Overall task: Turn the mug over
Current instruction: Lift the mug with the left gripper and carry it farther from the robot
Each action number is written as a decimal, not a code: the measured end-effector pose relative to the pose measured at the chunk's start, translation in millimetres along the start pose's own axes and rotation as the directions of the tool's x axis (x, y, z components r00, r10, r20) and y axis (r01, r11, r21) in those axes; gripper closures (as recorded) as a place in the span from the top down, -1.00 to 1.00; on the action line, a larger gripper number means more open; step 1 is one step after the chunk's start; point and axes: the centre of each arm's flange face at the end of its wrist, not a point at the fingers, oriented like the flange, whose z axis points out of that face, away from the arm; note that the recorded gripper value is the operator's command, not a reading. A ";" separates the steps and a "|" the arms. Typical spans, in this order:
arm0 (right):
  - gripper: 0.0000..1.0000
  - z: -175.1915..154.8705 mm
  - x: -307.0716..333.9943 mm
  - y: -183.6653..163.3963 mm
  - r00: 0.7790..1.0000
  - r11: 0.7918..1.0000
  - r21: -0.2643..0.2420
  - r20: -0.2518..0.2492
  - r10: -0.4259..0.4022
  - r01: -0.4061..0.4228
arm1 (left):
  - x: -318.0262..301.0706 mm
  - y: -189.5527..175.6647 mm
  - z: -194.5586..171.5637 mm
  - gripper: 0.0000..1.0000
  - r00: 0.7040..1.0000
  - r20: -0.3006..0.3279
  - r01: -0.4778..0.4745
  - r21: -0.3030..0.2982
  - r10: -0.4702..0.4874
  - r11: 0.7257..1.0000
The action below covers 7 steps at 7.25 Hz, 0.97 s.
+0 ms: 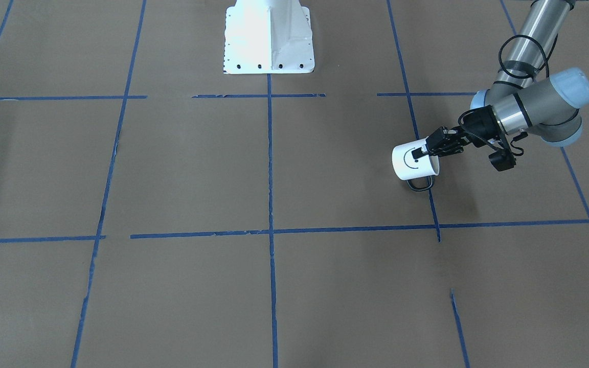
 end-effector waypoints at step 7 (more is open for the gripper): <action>1.00 0.0 0.0 0.0 1.000 1.000 0.000 0.000 0.000 0.000 | 183.3 -12.0 34.6 -1.00 0.996 0.081 0.036 0.129 -0.047 0.991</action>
